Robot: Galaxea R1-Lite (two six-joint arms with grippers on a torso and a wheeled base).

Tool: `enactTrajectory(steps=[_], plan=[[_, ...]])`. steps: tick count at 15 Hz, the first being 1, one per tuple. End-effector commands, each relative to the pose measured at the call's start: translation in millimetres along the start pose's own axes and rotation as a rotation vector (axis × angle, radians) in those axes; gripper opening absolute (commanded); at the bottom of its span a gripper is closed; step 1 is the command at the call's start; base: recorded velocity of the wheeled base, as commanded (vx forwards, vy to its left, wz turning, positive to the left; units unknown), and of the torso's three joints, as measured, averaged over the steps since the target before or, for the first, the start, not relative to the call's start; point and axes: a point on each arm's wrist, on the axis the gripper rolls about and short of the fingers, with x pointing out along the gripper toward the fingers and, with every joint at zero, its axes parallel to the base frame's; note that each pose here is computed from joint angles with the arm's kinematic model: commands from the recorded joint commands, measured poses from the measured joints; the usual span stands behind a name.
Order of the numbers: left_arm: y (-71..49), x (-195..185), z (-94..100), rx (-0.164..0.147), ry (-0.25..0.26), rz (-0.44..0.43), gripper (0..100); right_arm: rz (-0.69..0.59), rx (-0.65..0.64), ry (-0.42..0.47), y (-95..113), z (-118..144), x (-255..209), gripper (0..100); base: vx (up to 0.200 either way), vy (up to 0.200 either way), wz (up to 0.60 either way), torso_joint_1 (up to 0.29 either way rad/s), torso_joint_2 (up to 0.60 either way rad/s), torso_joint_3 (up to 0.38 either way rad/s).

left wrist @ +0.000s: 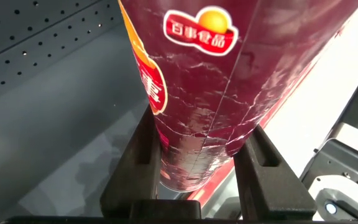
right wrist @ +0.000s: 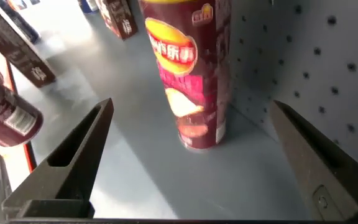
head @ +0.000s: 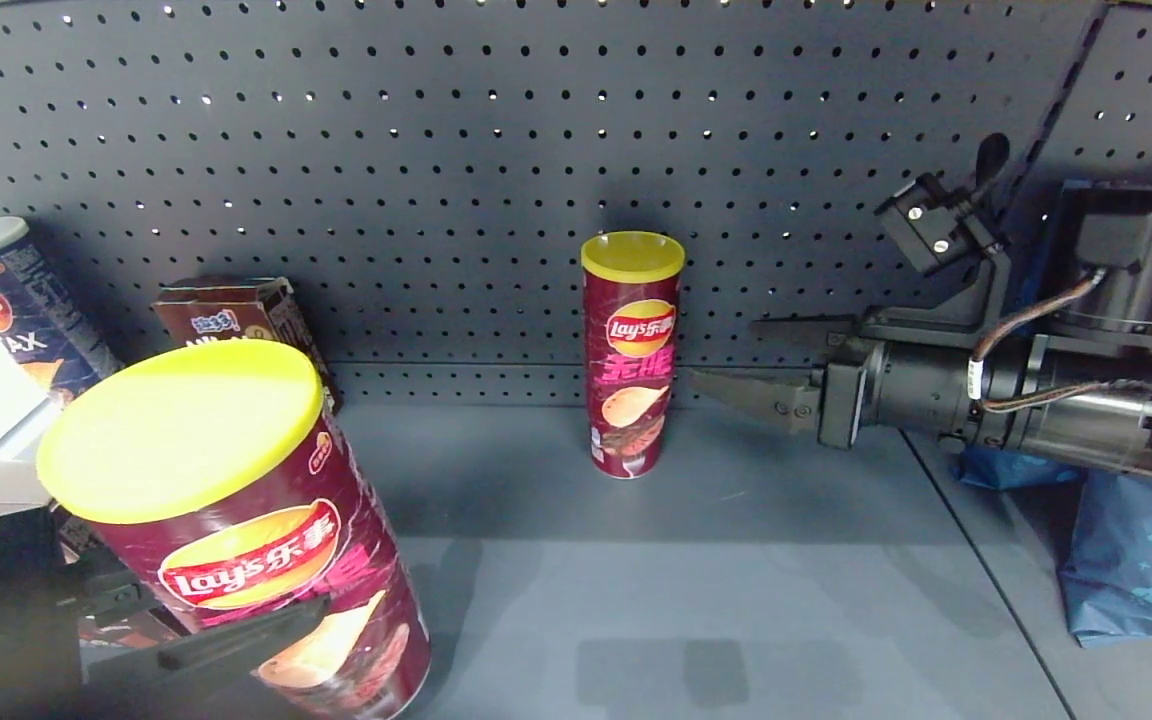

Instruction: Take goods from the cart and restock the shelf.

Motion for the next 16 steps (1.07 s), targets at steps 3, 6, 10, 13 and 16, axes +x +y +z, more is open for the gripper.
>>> enactTrajectory(steps=[3, 6, 10, 13, 16], plan=[[-0.7, 0.3, -5.9, -0.005, 0.017, 0.000, 0, 0.008, 0.000, 0.000, -4.2, -10.8, 15.1, 100, 0.000, 0.000, 0.00, 0.000, 0.00, 0.000], [-1.0, -1.2, -5.1, -0.003, 0.010, 0.001, 0, 0.035, 0.005, 0.015, -4.6, -19.9, 24.9, 100, 0.000, 0.000, 0.00, 0.000, 0.00, 0.000], [-0.7, -1.6, -2.2, 0.002, -0.006, 0.002, 0, 0.037, 0.006, 0.018, -8.2, -29.7, 35.5, 100, 0.000, 0.000, 0.00, 0.000, 0.00, 0.000], [-0.4, -1.2, -0.5, 0.006, -0.023, 0.004, 0, 0.039, 0.014, 0.036, -10.2, -36.8, 41.7, 100, 0.000, 0.000, 0.00, 0.000, 0.00, 0.000], [-0.5, -1.6, -0.4, 0.007, -0.024, 0.006, 0, 0.042, 0.016, 0.042, -11.8, -43.4, 48.1, 100, 0.000, 0.000, 0.00, 0.000, 0.00, 0.000]])
